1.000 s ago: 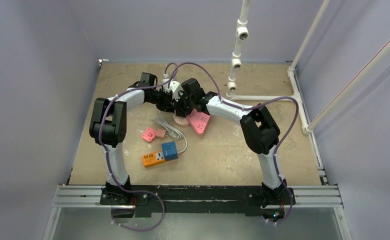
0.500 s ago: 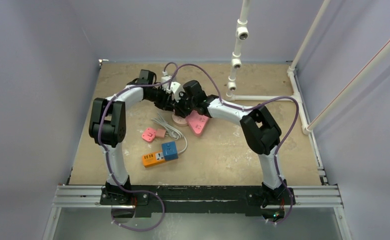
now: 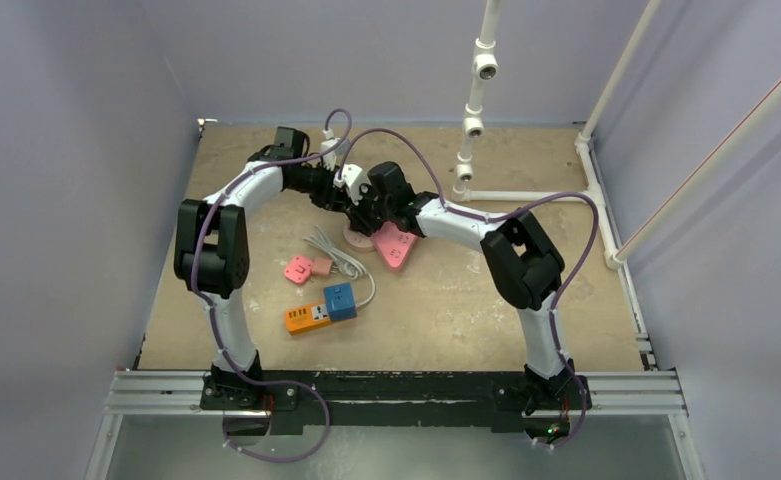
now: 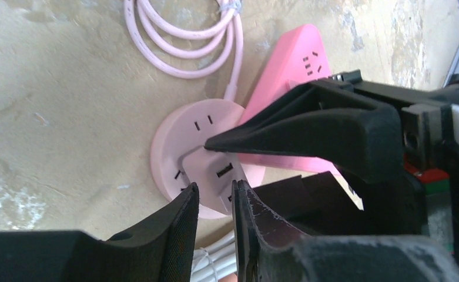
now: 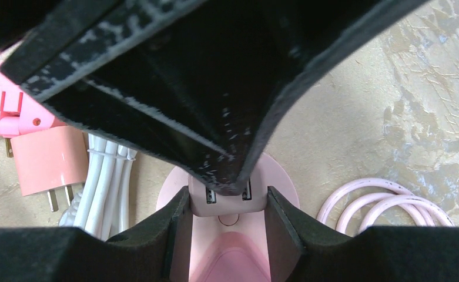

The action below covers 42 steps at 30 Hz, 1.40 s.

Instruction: Insert the plug

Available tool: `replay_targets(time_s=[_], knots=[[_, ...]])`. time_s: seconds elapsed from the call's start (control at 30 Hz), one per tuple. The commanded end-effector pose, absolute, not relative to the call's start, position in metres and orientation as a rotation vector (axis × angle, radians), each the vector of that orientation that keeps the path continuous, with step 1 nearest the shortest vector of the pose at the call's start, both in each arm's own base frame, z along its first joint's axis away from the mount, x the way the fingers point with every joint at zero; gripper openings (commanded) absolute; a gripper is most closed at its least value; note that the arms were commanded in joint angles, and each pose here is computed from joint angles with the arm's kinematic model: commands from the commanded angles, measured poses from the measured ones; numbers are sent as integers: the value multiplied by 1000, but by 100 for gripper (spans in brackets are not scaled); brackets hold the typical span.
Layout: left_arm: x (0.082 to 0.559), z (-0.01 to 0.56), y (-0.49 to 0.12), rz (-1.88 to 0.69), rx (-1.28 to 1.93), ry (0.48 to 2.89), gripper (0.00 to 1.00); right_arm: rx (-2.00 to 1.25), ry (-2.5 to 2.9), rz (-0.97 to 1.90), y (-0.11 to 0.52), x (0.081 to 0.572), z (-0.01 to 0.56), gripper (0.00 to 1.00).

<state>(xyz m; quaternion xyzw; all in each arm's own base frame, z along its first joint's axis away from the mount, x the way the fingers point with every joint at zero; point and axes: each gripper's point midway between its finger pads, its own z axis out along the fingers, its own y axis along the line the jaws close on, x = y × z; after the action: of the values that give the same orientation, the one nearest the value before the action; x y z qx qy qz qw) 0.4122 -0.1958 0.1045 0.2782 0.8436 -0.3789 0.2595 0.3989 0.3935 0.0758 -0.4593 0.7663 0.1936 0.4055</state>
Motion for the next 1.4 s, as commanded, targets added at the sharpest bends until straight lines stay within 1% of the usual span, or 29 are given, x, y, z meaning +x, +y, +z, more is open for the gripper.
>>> replay_targets(time_s=[0.0, 0.13, 0.33, 0.5, 0.6, 0.77, 1.0, 1.17, 1.27, 1.33, 1.37], knots=[[395, 115, -192, -1046, 848, 2270, 25, -1222, 2134, 439, 363, 373, 21, 0], [392, 101, -181, -962, 886, 2314, 19, -1215, 2132, 435, 362, 375, 22, 0], [398, 87, -178, -884, 865, 2341, 13, -1210, 2127, 438, 364, 376, 24, 0], [405, 73, -189, -875, 862, 2354, 11, -1206, 2111, 449, 366, 378, 30, 0], [405, 60, -186, -841, 854, 2398, 10, -1209, 2104, 463, 367, 376, 31, 0], [393, 34, -169, -733, 872, 2501, 7, -1211, 2105, 467, 368, 376, 27, 0], [376, 11, -153, -650, 899, 2604, 3, -1216, 2120, 469, 367, 376, 18, 0], [372, 2, -148, -622, 907, 2638, 2, -1220, 2121, 476, 369, 376, 16, 0], [371, 2, -148, -634, 908, 2638, 2, -1208, 2121, 470, 367, 378, 18, 3], [372, 8, -152, -652, 895, 2623, 4, -1175, 2109, 463, 367, 384, 27, 8], [376, 13, -153, -658, 881, 2611, 10, -1157, 2096, 465, 367, 387, 35, 12]])
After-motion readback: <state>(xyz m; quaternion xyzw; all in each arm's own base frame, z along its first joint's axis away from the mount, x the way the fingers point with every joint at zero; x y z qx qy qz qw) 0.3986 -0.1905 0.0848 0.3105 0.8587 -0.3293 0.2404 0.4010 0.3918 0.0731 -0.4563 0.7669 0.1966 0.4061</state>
